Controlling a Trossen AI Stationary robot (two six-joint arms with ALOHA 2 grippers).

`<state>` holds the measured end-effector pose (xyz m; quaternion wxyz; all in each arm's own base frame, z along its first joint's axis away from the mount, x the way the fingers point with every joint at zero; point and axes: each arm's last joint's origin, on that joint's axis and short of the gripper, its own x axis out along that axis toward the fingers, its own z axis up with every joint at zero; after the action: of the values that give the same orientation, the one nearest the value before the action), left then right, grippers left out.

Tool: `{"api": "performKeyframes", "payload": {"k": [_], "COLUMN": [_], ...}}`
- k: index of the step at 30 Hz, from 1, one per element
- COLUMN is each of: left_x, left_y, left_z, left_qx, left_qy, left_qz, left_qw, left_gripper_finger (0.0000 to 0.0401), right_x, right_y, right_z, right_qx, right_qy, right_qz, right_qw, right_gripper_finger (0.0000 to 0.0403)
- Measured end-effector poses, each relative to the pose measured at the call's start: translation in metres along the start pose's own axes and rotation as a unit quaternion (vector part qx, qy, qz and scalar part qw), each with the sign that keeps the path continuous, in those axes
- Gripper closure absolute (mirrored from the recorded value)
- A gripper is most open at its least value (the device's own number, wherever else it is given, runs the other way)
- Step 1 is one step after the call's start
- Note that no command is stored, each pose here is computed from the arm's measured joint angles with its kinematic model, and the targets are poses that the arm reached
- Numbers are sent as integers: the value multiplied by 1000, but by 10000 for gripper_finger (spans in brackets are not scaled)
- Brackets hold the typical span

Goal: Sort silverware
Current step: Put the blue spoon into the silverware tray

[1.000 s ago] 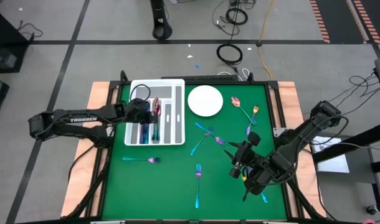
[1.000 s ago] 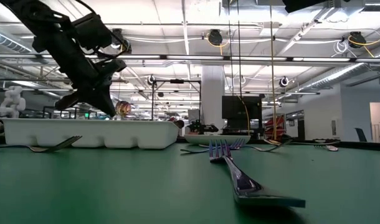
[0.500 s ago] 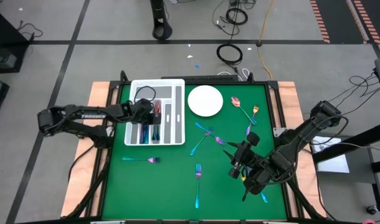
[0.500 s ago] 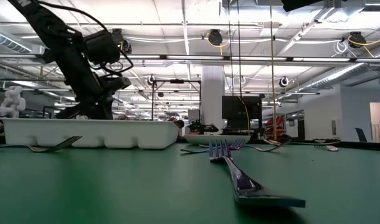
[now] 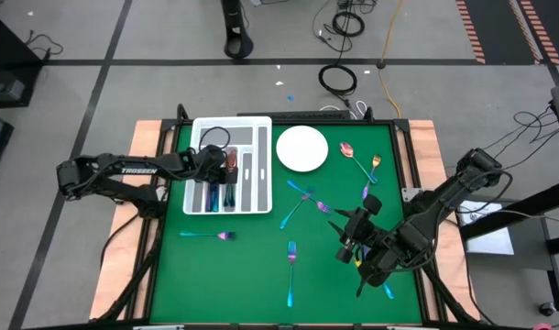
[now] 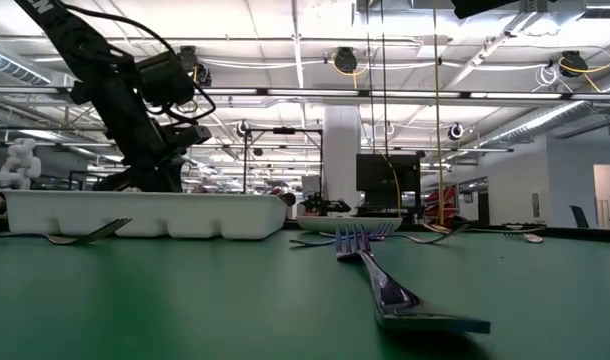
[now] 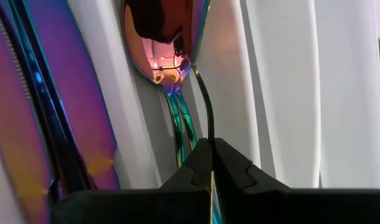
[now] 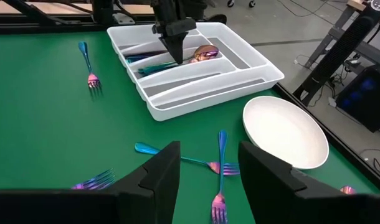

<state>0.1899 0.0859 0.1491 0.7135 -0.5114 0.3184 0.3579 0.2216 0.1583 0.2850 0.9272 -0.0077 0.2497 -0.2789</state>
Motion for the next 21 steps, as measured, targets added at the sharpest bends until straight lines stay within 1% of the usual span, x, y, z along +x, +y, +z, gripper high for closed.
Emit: {"api": "performKeyframes", "payload": {"k": [5, 7, 16, 21], "left_x": [0, 0, 0, -1], "left_y": [0, 0, 0, 1], "left_z": [0, 0, 0, 2], "left_qx": [0, 0, 0, 14], "left_qy": [1, 2, 10, 28], "left_qz": [0, 0, -5, -23], "left_qw": [1000, 1000, 1000, 999], "left_gripper_finger": [399, 392, 302, 273], "right_x": [0, 0, 0, 0], "right_y": [0, 0, 0, 0], "right_z": [0, 0, 0, 0], "right_qx": [-1, -1, -1, -1], "right_qy": [0, 0, 0, 0], "right_qz": [0, 0, 0, 0], "right_qw": [1000, 1000, 1000, 1000], "right_gripper_finger": [252, 252, 252, 252]}}
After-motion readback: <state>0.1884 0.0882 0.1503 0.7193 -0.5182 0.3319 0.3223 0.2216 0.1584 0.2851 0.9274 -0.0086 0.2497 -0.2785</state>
